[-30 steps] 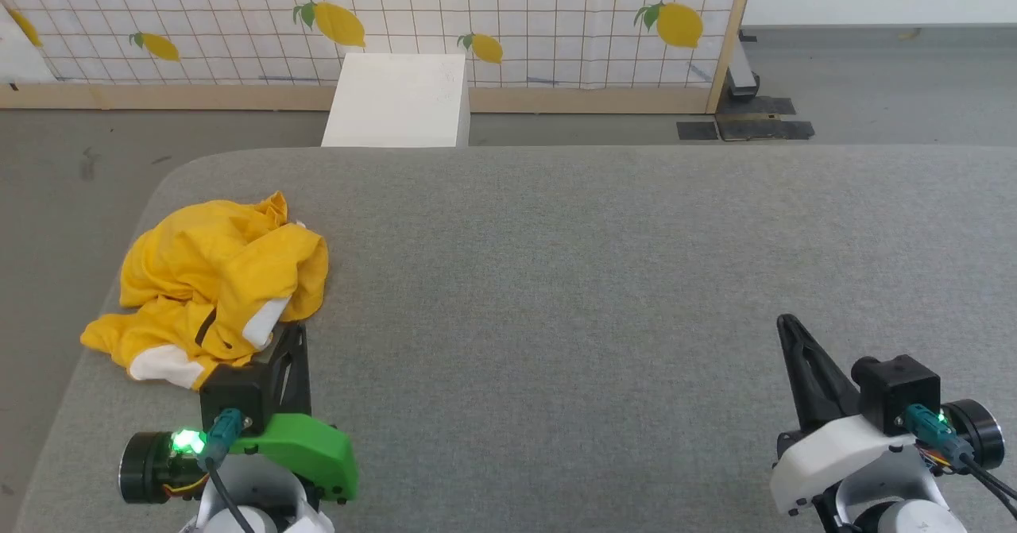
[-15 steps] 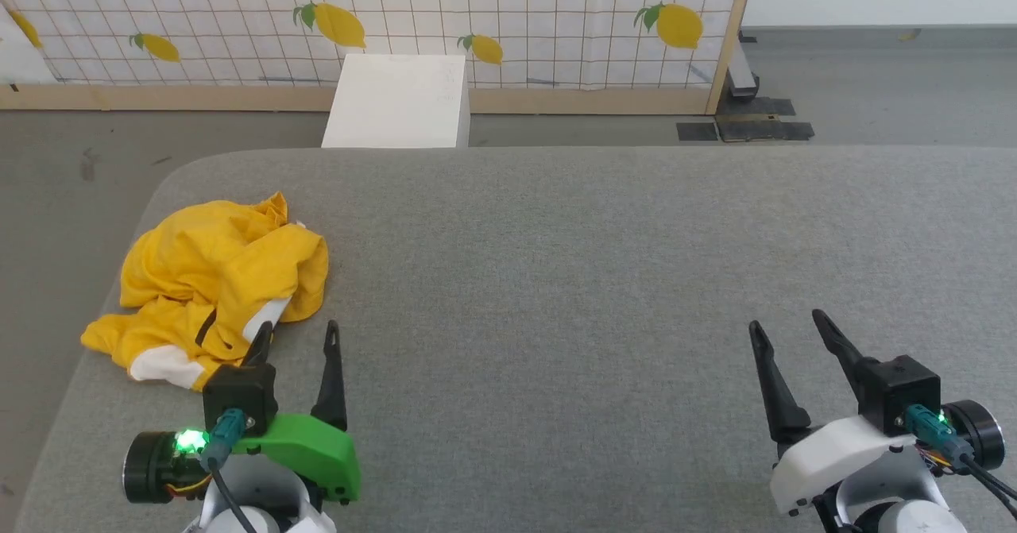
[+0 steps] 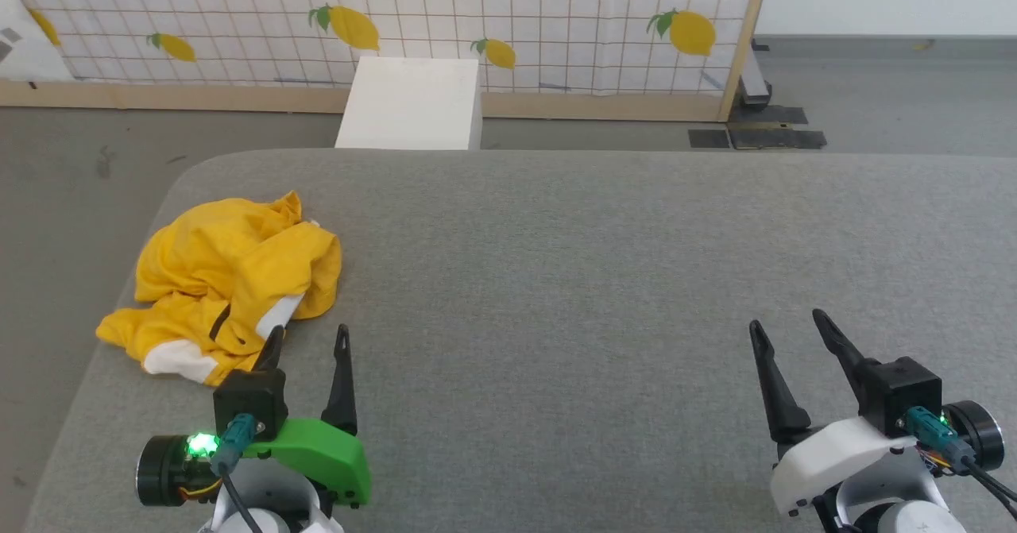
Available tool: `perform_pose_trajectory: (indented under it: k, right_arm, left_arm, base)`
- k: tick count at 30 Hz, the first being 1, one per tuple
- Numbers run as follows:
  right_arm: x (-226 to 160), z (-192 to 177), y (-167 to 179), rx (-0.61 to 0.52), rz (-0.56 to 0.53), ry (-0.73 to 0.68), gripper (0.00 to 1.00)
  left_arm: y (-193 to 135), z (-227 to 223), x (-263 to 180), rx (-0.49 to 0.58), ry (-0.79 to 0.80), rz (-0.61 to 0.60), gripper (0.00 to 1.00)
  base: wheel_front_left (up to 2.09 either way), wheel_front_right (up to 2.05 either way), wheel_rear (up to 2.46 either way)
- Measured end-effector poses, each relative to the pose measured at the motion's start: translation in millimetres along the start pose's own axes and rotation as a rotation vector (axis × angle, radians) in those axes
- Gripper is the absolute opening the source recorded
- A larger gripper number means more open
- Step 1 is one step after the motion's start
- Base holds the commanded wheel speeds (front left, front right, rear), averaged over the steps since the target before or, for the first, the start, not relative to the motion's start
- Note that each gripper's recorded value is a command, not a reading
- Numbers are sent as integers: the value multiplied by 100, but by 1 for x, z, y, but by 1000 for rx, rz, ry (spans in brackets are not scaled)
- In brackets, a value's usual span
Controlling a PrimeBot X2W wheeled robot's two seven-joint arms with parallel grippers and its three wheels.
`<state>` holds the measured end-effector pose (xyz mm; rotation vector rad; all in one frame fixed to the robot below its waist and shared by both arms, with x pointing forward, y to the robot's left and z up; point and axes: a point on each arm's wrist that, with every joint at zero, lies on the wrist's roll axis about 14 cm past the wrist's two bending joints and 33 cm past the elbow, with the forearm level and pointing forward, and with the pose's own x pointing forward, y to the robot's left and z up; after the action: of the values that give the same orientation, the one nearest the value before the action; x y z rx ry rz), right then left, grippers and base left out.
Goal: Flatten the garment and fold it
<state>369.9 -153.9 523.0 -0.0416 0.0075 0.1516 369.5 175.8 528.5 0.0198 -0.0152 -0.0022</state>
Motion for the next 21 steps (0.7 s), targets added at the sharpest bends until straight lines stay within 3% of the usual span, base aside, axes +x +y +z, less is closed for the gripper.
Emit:
perform_pose_trajectory:
  k: [21]
  right_arm:
    - [24, 4, 49, 9, 152, -22, 100]
  left_arm:
    - [51, -1, -30, -23, -19, 165, 100]
  base:
    - [0, 0, 0]
